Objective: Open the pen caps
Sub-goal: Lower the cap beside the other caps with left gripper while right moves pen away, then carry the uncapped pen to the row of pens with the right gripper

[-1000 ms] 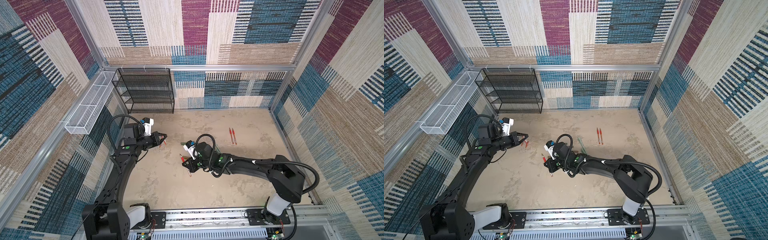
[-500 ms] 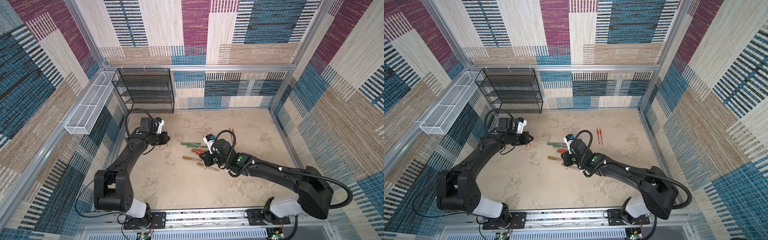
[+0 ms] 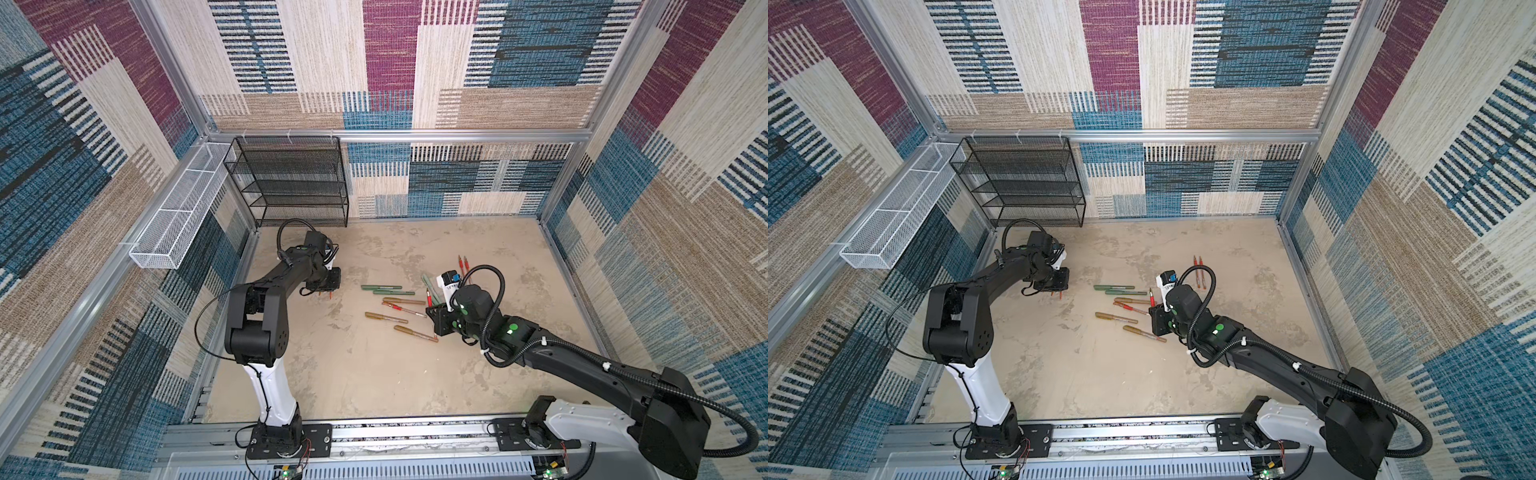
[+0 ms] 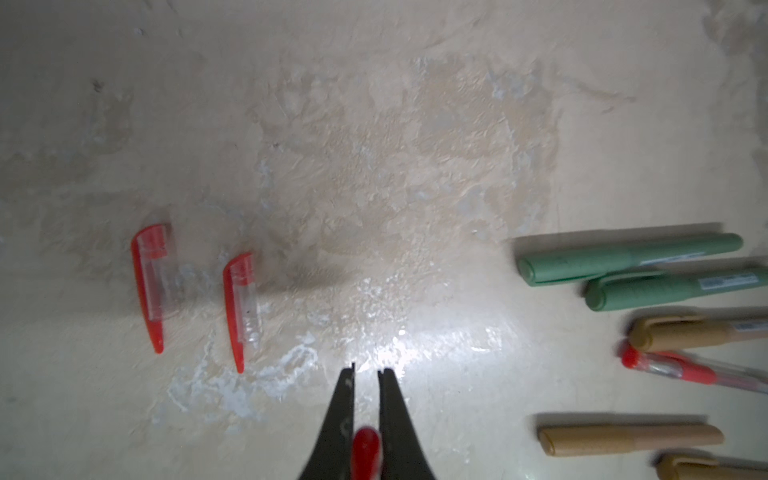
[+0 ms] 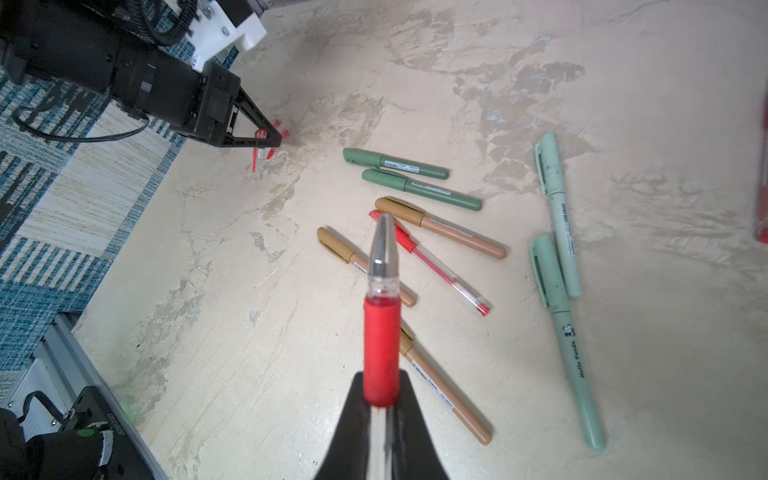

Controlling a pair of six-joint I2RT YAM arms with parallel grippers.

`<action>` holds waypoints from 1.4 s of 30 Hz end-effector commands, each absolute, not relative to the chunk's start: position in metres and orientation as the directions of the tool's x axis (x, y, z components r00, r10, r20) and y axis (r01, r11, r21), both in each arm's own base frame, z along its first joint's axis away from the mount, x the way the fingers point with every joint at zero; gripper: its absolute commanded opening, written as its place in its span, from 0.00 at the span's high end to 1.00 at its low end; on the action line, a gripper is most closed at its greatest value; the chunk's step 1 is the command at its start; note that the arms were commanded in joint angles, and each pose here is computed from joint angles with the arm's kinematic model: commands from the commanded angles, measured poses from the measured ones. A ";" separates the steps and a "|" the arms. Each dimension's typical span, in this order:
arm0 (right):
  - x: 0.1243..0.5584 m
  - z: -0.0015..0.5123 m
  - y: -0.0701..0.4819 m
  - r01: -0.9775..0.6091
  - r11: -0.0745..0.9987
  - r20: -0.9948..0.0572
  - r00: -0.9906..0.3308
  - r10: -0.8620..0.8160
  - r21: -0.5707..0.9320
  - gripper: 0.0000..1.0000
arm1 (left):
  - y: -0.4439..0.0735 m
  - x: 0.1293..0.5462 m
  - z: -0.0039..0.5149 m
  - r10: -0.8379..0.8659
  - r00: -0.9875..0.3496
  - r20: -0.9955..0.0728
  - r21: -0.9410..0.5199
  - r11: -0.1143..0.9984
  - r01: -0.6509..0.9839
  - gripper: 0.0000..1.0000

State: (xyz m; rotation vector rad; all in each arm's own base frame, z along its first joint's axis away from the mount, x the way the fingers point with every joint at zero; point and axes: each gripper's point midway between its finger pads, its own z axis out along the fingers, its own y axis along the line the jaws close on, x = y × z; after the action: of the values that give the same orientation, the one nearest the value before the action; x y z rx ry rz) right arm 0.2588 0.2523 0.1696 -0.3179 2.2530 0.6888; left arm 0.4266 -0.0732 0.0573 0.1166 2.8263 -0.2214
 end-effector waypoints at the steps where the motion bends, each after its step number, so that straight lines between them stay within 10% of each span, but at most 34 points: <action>1: 0.260 0.168 0.245 -0.403 0.840 -0.730 -0.684 -0.012 0.364 1.00 | -0.069 0.426 0.048 0.085 -0.961 -0.262 -0.100 0.988 0.114 0.98; 26: 0.272 0.190 0.232 -0.368 0.862 -0.744 -0.668 0.016 0.349 1.00 | -0.065 0.448 0.031 0.096 -0.974 -0.206 -0.046 0.993 0.108 0.68; 42: 0.335 0.196 0.171 -0.223 0.952 -0.748 -0.663 0.008 0.208 1.00 | -0.092 0.419 0.153 0.047 -0.881 -0.470 -0.204 0.966 0.160 0.40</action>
State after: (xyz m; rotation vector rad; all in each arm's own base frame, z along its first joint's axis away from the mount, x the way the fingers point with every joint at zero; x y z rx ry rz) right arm 0.3247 0.1822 0.1969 -0.1358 2.2653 0.4180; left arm 0.4237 -0.0831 0.1392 0.1552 2.6829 -0.2445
